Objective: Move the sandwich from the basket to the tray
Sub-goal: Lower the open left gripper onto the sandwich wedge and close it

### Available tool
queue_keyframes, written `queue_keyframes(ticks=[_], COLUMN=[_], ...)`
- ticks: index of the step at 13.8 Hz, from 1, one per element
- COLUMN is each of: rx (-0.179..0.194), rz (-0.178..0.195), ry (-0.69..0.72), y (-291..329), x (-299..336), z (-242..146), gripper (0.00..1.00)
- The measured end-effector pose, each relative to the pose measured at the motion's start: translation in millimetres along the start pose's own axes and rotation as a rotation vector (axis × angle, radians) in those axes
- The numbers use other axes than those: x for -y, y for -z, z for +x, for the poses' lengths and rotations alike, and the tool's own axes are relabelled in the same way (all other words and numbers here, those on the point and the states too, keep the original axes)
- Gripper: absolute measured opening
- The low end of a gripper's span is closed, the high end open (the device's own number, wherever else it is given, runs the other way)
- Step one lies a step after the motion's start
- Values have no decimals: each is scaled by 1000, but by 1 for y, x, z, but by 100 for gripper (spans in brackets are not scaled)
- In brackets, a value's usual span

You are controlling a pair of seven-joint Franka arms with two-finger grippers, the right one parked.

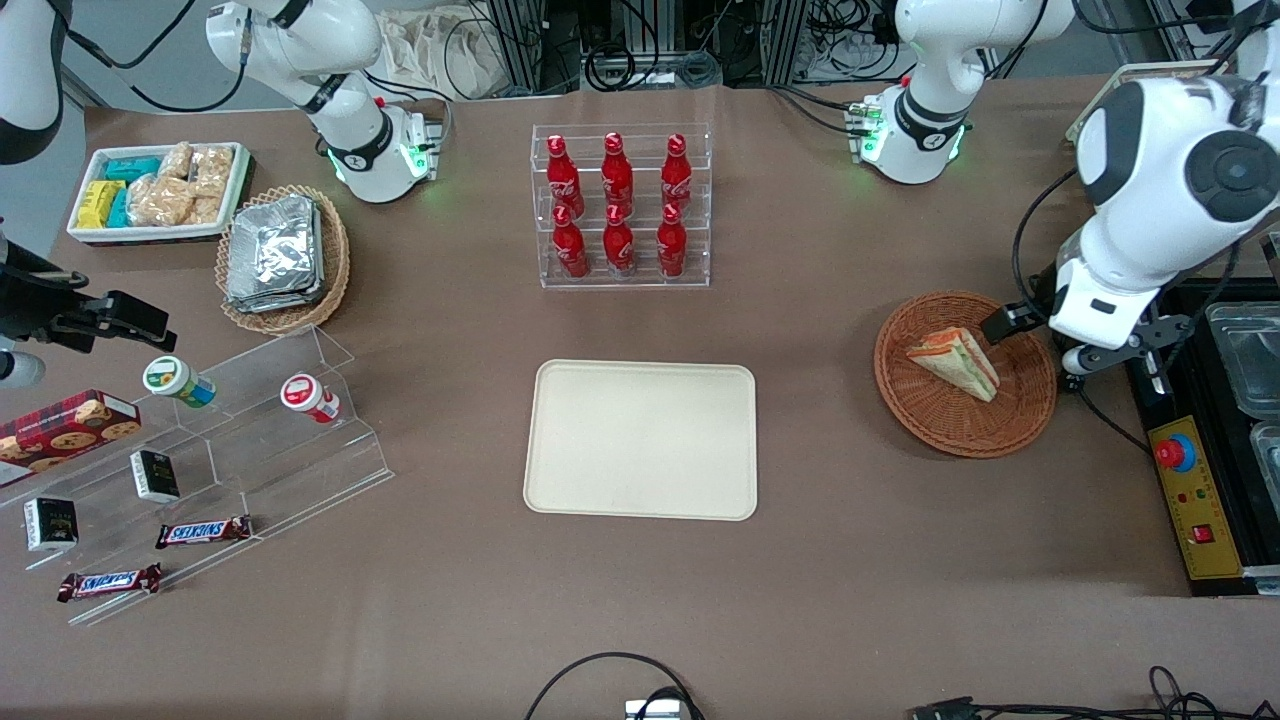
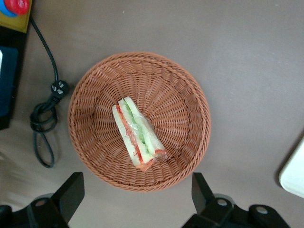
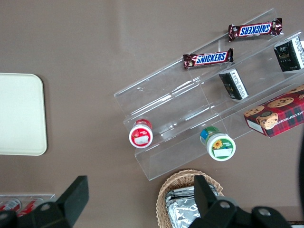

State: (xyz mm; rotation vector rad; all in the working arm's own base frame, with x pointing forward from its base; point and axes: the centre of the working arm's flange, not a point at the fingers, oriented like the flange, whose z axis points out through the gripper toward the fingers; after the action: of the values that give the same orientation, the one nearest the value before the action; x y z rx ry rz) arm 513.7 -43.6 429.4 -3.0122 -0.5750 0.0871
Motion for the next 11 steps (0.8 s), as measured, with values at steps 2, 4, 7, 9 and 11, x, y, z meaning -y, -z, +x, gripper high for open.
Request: queue_keyframes(ticks=[2,4,7,9,11], rx=[-13,-33,-62,-70,-75], rz=[-10,-25,-50,-62,-70], ry=[67,121,186,221,236], y=[-25,-45,-80,-105,-123], x=[1,2,5,8,10], z=[-5,-10,-22,-32,-40], gripper=[100,100,100,100,100])
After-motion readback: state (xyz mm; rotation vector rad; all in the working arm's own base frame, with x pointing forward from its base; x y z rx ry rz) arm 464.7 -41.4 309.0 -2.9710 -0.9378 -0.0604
